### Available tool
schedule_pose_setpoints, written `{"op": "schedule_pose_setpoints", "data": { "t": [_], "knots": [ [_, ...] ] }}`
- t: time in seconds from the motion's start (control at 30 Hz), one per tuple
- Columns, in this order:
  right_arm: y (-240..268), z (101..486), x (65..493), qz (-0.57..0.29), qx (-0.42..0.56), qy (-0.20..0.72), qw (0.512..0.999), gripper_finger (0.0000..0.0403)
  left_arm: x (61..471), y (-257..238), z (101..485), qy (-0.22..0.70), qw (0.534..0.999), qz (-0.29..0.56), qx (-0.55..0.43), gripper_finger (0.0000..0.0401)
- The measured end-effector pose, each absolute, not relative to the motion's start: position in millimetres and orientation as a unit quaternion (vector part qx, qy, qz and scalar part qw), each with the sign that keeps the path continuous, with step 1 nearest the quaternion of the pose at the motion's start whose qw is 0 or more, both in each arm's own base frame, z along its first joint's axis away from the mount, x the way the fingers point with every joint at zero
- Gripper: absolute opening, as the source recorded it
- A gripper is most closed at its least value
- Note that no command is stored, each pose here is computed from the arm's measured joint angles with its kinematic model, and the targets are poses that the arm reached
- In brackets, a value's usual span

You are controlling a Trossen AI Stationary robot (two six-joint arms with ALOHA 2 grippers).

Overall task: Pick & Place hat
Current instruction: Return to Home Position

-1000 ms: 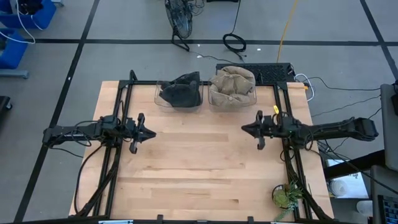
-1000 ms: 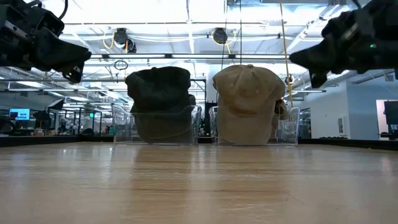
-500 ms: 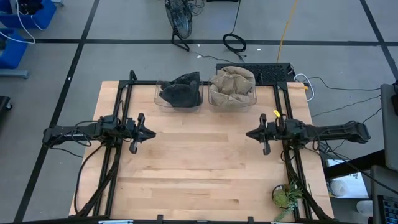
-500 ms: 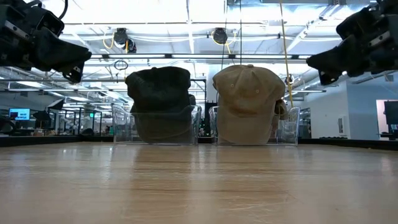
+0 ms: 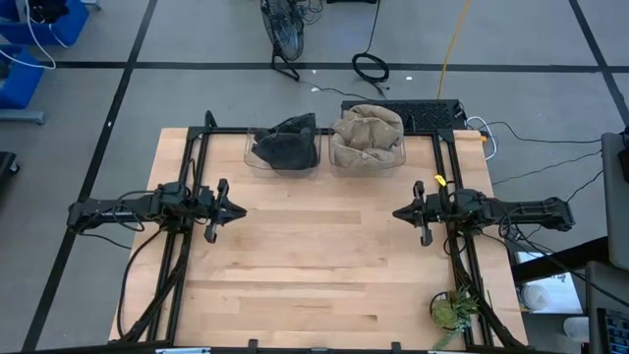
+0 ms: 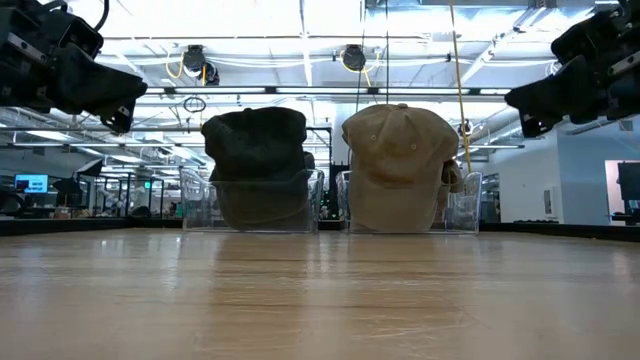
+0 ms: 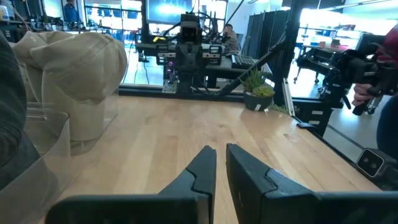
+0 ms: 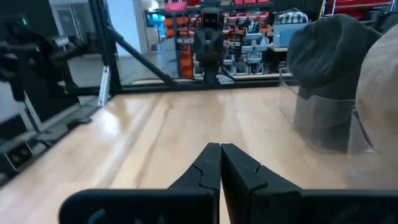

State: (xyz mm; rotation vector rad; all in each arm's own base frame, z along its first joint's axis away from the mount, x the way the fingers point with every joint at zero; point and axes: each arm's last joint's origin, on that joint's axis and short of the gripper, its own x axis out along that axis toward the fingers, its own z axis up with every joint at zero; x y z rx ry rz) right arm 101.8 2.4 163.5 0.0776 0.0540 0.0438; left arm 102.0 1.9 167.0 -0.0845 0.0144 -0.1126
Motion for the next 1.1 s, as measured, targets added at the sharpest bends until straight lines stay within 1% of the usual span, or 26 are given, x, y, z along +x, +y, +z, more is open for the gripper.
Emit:
{"op": "schedule_pose_setpoints", "data": {
  "t": [0.1, 0.3, 1.1],
  "knots": [
    [3.2, 163.9, 101.6, 0.035, 0.047, 0.026, 0.998, 0.0, 102.0, 1.9, 166.9, 0.007, 0.998, -0.056, -0.042, 0.0042],
    [3.0, 162.3, 102.7, 0.03, 0.062, 0.036, 0.997, 0.0, 102.0, 1.9, 167.0, 0.007, 0.998, -0.056, -0.042, 0.0042],
    [3.1, 161.9, 103.2, 0.032, 0.058, 0.038, 0.997, 0.0, 102.0, 1.9, 167.1, 0.007, 0.998, -0.056, -0.042, 0.0042]
  ]
}}
